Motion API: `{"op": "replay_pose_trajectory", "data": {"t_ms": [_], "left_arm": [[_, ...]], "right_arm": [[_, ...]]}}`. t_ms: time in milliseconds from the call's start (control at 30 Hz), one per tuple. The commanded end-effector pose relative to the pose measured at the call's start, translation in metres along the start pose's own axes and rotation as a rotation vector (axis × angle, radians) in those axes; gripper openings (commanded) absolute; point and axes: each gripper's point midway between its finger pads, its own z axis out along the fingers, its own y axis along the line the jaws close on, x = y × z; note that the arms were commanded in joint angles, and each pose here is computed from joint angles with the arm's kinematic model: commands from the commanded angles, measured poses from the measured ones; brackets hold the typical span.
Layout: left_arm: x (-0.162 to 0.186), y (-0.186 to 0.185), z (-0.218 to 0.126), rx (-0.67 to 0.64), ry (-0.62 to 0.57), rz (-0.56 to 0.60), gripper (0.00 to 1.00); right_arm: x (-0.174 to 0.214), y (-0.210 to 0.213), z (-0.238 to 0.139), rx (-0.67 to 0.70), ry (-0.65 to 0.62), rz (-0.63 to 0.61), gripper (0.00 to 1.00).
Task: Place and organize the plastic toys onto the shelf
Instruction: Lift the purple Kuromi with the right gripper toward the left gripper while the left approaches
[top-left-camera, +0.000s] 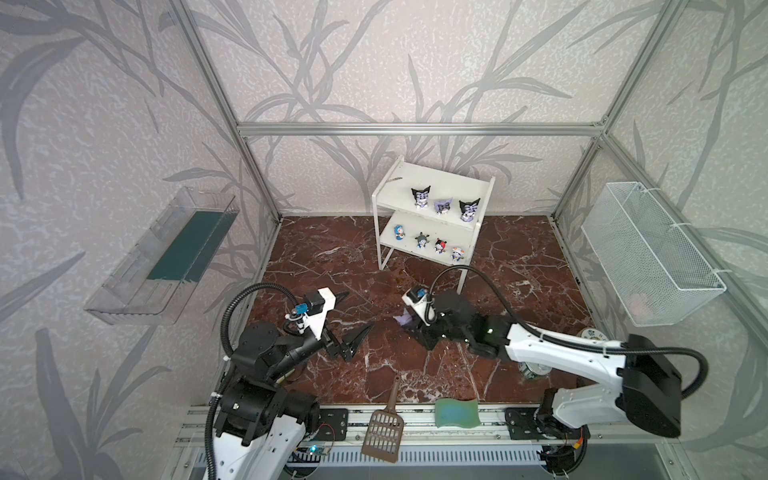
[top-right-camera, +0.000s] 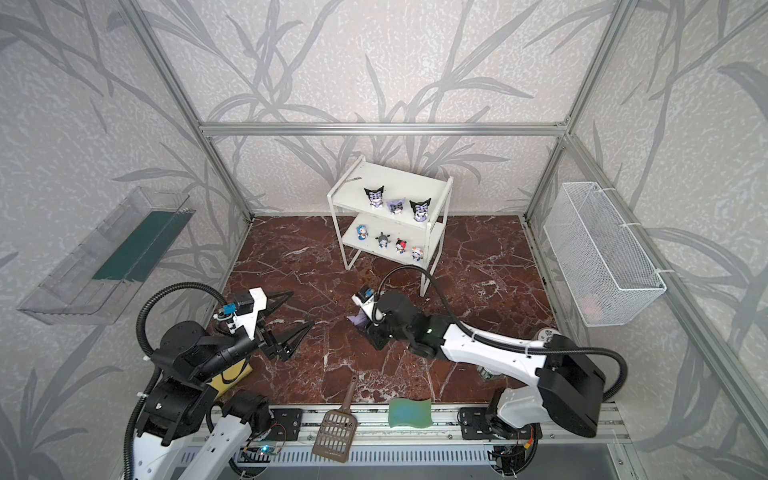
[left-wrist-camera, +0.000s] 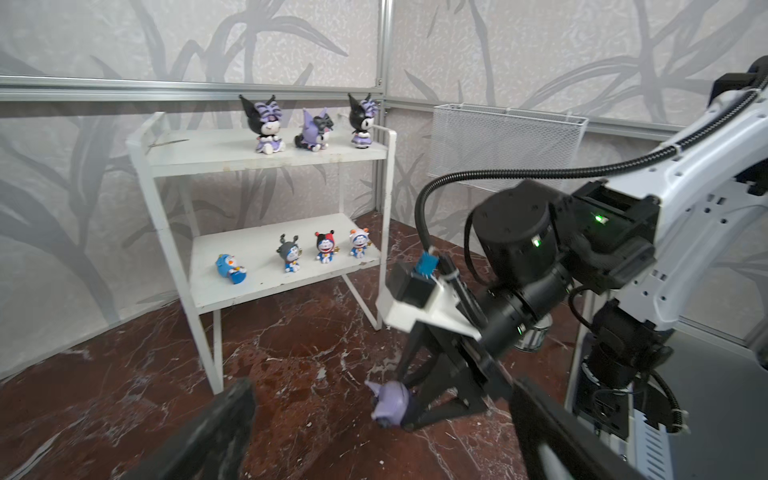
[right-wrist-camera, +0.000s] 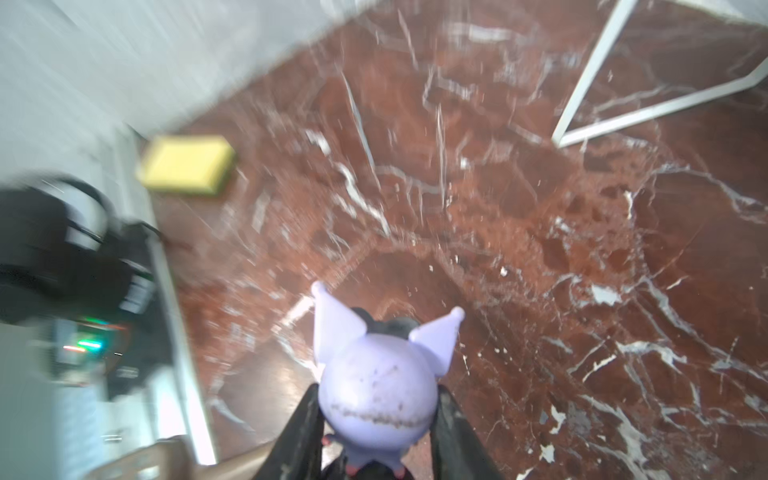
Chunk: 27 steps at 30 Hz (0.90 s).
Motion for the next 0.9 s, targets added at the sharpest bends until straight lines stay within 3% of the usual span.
{"op": "replay_pose_trajectory", "data": {"t_ms": [0,133,300,633,867], "left_arm": [[-0.012,-0.026,0.004,0.178,-0.014,0.036,0.97],[-0.002,-0.033,0.021,0.237,0.071,0.064,0.96],[0.019,-0.047,0.048,0.304,0.213,0.166,0.96],[0.056,-0.073,0.081,0.409,0.384,0.406,0.95],[0.049,-0.078,0.095,0.412,0.342,0.459,0.9]], "right_arm": [[0.001,0.026,-0.031,-0.331,-0.033,0.137,0.26],[-0.005,0.024,-0.062,-0.531,-0.083,0.227,0.27],[-0.003,0.023,-0.077,-0.684,-0.079,0.29,0.27],[-0.017,0.048,-0.099,-0.888,-0.109,0.246,0.26],[-0.003,0.081,-0.102,-0.979,-0.044,0.178,0.26]]}}
